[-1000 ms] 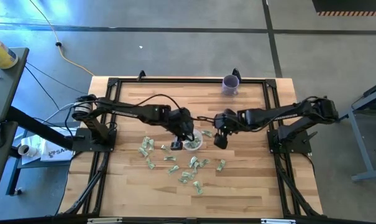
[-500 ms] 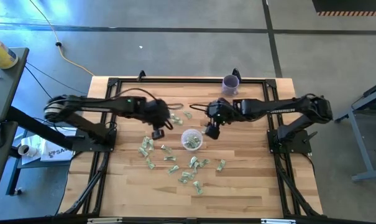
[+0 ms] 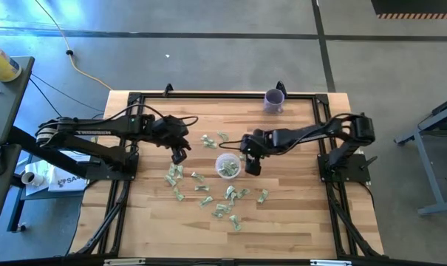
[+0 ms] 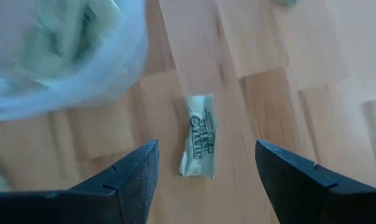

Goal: Pick and place Stevia / Truvia into bins
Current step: Put the green stevia packet into the transparent container

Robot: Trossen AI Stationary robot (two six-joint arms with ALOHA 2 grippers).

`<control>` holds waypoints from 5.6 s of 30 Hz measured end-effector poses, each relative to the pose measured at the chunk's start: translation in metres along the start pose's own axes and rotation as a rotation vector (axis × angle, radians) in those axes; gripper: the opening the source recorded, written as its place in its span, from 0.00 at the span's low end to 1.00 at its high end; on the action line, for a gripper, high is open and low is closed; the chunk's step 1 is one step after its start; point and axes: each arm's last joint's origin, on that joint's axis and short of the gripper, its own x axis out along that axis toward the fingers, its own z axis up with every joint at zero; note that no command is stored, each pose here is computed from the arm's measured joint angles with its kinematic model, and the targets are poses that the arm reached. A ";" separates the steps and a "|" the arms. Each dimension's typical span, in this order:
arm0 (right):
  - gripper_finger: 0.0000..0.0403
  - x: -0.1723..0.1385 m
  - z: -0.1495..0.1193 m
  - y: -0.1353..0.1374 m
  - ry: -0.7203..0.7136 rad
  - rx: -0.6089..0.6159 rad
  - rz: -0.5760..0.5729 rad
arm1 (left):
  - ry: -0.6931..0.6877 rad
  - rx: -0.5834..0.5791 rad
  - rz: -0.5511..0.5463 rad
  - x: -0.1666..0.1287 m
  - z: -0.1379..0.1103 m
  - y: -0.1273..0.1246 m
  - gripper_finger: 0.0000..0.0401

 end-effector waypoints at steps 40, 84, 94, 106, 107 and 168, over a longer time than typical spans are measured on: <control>0.01 -0.069 0.007 -0.001 -0.103 0.212 0.040 | 0.004 0.012 0.136 0.001 -0.003 0.005 0.18; 0.13 0.001 0.069 0.035 -0.007 0.091 0.240 | 0.019 0.071 0.120 0.013 0.001 0.002 0.18; 0.10 -0.008 0.083 0.040 -0.067 0.064 0.226 | 0.007 0.069 0.119 0.013 0.002 0.002 0.18; 0.16 -0.032 0.126 -0.046 -0.165 0.279 0.033 | 0.008 0.006 0.031 0.013 0.003 -0.001 0.18; 0.19 -0.033 0.127 -0.057 -0.165 0.289 0.043 | 0.015 0.004 0.008 0.012 0.003 -0.002 0.18; 0.42 0.084 0.122 -0.081 0.077 0.272 -0.058 | -0.038 -0.214 0.251 -0.051 -0.035 0.010 0.18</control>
